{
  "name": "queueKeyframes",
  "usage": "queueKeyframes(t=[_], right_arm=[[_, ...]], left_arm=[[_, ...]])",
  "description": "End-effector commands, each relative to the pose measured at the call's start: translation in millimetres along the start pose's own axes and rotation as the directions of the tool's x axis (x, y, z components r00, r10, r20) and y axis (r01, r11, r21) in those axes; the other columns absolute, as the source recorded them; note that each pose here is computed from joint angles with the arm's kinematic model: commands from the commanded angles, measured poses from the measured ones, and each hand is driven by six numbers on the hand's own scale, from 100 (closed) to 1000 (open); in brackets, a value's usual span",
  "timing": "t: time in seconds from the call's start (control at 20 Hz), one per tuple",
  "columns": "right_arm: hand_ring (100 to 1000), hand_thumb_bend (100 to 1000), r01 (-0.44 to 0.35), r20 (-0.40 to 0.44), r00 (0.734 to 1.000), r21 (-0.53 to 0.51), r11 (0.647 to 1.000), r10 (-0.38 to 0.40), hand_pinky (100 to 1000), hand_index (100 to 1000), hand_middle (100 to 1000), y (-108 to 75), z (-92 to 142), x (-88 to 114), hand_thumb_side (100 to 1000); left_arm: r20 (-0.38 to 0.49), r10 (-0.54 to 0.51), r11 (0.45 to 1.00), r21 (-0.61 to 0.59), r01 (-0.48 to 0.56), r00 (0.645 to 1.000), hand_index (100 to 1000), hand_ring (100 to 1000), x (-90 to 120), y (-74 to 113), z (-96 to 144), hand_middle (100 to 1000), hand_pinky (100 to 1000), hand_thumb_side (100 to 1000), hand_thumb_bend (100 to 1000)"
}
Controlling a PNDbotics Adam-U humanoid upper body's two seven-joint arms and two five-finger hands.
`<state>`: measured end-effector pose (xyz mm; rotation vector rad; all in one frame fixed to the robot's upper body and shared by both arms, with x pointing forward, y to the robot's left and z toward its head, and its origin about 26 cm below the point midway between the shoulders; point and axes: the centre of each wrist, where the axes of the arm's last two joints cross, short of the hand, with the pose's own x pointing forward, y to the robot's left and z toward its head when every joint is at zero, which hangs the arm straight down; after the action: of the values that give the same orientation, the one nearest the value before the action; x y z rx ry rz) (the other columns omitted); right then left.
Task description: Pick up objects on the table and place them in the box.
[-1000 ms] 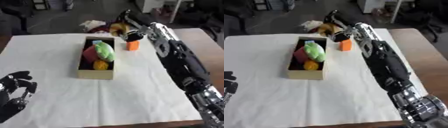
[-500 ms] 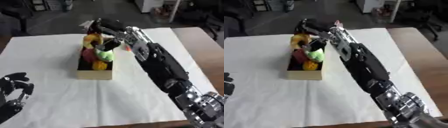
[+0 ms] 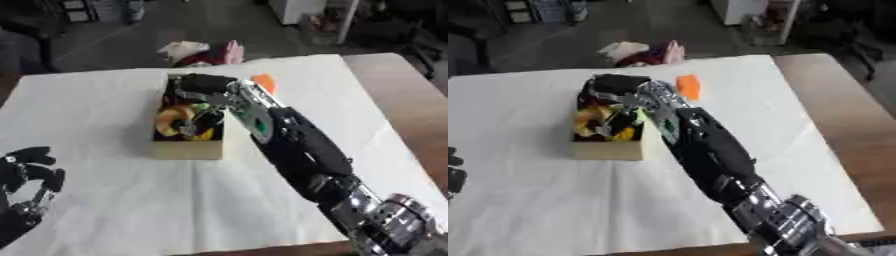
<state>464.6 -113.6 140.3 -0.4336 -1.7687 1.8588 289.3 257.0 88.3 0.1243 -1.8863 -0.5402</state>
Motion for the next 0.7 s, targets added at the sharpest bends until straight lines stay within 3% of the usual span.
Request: queueKeyframes(t=[0.05, 0.2, 0.35, 0.55, 0.7], right_arm=[[490, 100, -0.038, -0.049, 0.998, -0.038, 0.999, 0.036, 615, 484, 343, -8.7, -3, 1, 103], [504, 149, -0.077, -0.092, 0.993, -0.063, 0.995, 0.072, 624, 515, 371, -9.0, -5, 4, 210], [541, 303, -0.124, -0.104, 0.988, -0.069, 0.99, 0.117, 649, 608, 455, -5.8, -8, 8, 400], [575, 440, -0.197, -0.101, 0.976, -0.05, 0.979, 0.191, 674, 650, 496, -4.5, -11, 11, 494], [593, 477, -0.248, -0.099, 0.965, -0.048, 0.967, 0.243, 685, 668, 519, -5.4, -13, 13, 509]], left_arm=[[0.02, -0.001, 1.0, -0.007, 0.002, 1.0, 774, 583, 5, 1.8, -2, 612, 703, 434, 368], [0.022, 0.001, 1.0, -0.01, 0.0, 1.0, 774, 582, 5, 1.3, -3, 612, 703, 434, 368], [0.021, 0.001, 1.0, -0.01, -0.001, 1.0, 774, 582, 5, 1.2, -3, 612, 703, 434, 368], [0.022, 0.003, 1.0, -0.011, -0.003, 1.0, 774, 582, 5, 0.7, -3, 612, 703, 434, 368], [0.02, 0.003, 1.0, -0.01, -0.002, 1.0, 774, 582, 4, 0.8, -3, 611, 703, 435, 367]])
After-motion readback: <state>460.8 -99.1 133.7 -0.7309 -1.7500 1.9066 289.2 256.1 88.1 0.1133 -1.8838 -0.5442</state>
